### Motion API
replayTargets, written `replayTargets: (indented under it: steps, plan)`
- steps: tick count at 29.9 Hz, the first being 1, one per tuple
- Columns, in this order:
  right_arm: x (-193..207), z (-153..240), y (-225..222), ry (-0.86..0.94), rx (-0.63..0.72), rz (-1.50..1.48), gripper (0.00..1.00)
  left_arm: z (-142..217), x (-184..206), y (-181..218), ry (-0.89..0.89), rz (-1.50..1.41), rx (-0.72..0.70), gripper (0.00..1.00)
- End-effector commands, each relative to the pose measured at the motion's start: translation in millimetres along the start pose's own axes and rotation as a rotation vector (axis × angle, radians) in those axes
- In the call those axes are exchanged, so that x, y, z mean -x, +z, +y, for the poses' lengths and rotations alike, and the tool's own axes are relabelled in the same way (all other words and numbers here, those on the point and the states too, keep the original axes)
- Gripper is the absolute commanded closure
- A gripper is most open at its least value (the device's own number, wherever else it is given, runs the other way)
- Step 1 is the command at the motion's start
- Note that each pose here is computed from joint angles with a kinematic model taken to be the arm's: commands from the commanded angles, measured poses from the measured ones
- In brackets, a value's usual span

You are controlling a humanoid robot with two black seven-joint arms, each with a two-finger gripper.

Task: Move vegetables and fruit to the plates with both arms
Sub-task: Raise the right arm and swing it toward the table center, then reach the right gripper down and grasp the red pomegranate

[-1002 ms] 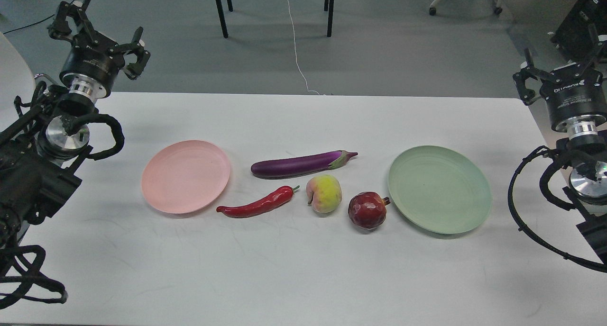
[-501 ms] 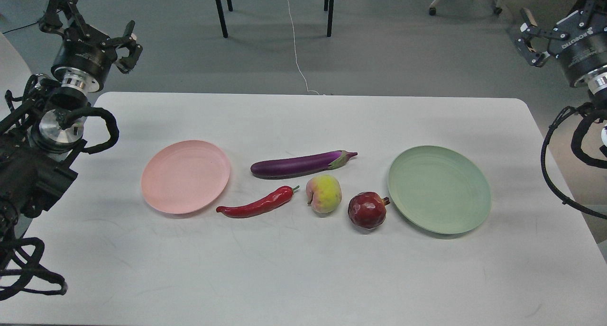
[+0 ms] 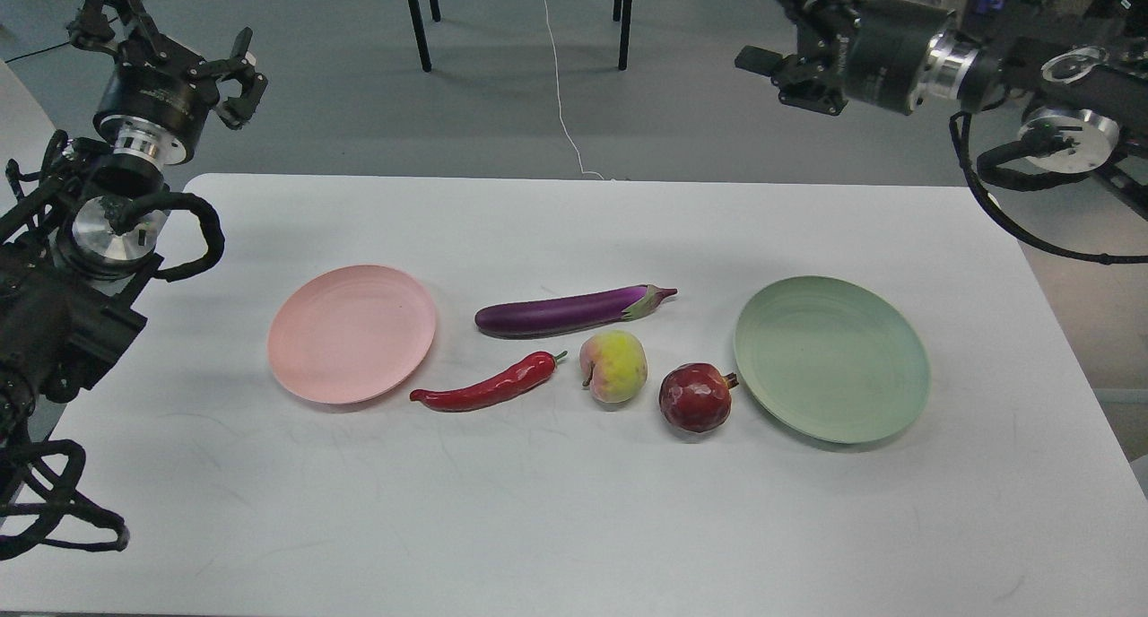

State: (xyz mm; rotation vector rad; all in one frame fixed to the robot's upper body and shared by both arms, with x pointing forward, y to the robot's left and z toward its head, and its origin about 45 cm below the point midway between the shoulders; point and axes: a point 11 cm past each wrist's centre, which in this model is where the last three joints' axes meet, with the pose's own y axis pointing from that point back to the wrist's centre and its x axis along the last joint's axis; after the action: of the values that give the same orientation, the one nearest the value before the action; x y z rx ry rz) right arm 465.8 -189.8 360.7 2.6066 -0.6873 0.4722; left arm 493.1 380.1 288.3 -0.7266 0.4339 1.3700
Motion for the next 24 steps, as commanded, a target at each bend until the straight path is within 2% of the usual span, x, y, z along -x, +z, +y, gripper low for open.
replayTargets:
  steps: [1, 6, 10, 12, 15, 21, 24]
  plan:
    - [32.3, -25.5, -8.2, -0.182, 0.119, 0.205, 0.02, -0.8, 1.9, 1.0, -0.007, 0.002, 0.003, 0.02]
    - [76.4, -46.4, -4.4, -0.385, 0.214, 0.395, 0.05, -0.5, 1.4, 2.0, -0.008, -0.001, 0.002, 0.02]
    - [126.9, -45.1, 11.9, -0.609, 0.237, 0.515, 0.13, 0.5, 0.0, 1.9, -0.006, -0.003, 0.001, 0.02]
    - [142.6, -40.5, 28.1, -0.707, 0.276, 0.591, 0.15, 0.5, 0.0, 2.0, -0.006, -0.001, 0.001, 0.02]
    - [150.9, -42.6, 48.3, -0.766, 0.324, 0.722, 0.14, 0.6, -0.3, 2.8, -0.005, -0.003, 0.002, 0.02]
    - [154.3, -54.9, 48.1, -0.778, 0.334, 0.812, 0.06, 0.0, -0.2, 6.4, -0.008, -0.008, 0.007, 0.02]
    - [152.3, -48.8, 56.8, -0.817, 0.372, 0.869, 0.06, 0.6, -1.5, 7.8, -0.005, -0.009, 0.01, 0.02]
